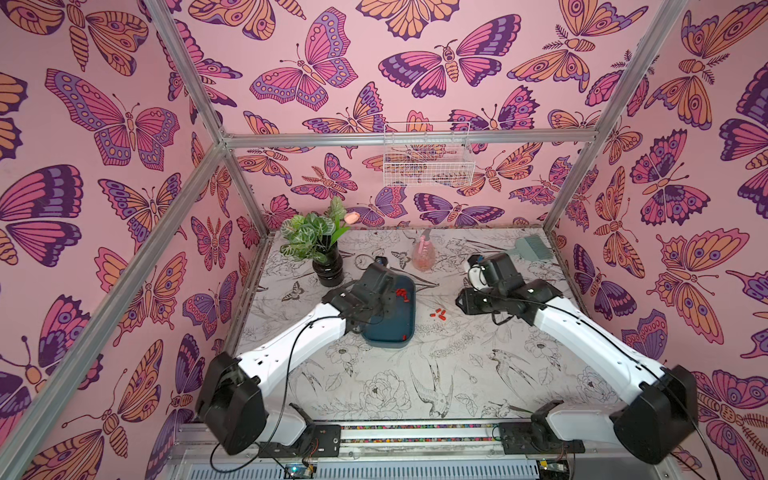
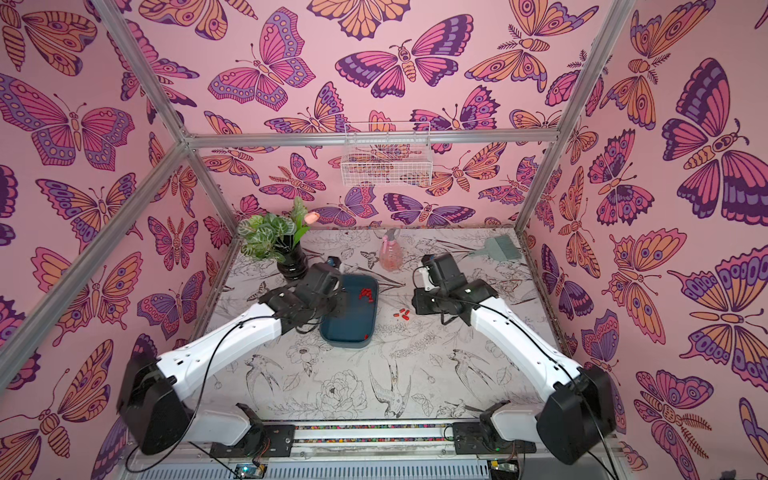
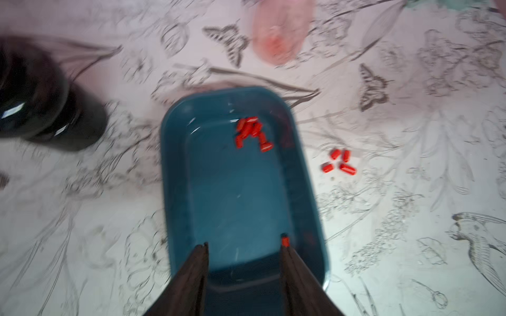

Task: Take the screw protection sleeves out of the storage box
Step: Move the storage box to the center of the board, then pick up the screw protection sleeve from the storage box.

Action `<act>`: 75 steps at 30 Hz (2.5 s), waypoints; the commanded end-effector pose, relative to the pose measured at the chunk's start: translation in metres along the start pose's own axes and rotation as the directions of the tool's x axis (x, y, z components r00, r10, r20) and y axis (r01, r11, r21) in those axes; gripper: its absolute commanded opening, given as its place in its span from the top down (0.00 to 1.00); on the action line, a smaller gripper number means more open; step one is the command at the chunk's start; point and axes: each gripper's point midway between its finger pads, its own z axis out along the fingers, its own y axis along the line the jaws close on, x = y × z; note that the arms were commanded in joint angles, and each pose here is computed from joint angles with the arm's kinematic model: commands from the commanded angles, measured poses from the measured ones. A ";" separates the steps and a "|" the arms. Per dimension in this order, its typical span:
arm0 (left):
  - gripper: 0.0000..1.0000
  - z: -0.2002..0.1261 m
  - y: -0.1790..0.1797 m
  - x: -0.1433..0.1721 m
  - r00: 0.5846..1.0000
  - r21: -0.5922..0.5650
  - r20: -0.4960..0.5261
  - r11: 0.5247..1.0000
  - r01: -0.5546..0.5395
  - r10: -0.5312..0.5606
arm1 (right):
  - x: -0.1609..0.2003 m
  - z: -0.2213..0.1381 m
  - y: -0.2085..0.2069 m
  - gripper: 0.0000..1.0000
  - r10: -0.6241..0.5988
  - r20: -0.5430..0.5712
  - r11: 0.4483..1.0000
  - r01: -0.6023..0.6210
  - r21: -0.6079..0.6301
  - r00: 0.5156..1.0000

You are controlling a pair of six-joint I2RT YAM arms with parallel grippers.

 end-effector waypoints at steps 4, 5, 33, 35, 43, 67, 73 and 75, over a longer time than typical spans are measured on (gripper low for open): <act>0.52 -0.006 0.037 0.021 0.970 0.082 0.079 0.971 0.225 -0.231 | -0.032 0.026 0.037 0.64 -0.027 -0.043 0.999 0.029 0.029 0.999; 0.52 -0.005 0.039 0.024 0.967 0.085 0.080 0.968 0.236 -0.243 | -0.038 0.032 0.041 0.64 -0.027 -0.046 0.999 0.028 0.030 0.999; 0.53 0.041 0.012 0.069 0.952 0.272 -0.103 0.912 0.307 -0.289 | -0.043 0.170 0.086 0.62 -0.018 -0.244 0.997 0.037 0.073 0.969; 0.53 0.039 0.012 0.069 0.952 0.274 -0.098 0.912 0.305 -0.289 | -0.039 0.175 0.082 0.62 -0.017 -0.254 0.995 0.043 0.094 0.967; 0.53 0.028 0.014 0.065 0.954 0.283 -0.063 0.911 0.300 -0.295 | -0.031 0.199 0.074 0.64 0.009 -0.259 0.992 0.024 0.123 0.966; 0.53 0.025 0.014 0.067 0.955 0.281 -0.062 0.913 0.295 -0.289 | -0.020 0.246 0.064 0.72 0.066 -0.254 0.987 -0.026 0.160 0.965; 0.53 0.024 0.014 0.066 0.955 0.283 -0.060 0.912 0.296 -0.291 | -0.025 0.248 0.061 0.71 0.069 -0.241 0.985 -0.028 0.170 0.968; 0.53 0.023 0.014 0.065 0.955 0.283 -0.059 0.913 0.294 -0.290 | -0.025 0.250 0.058 0.71 0.070 -0.243 0.984 -0.027 0.177 0.967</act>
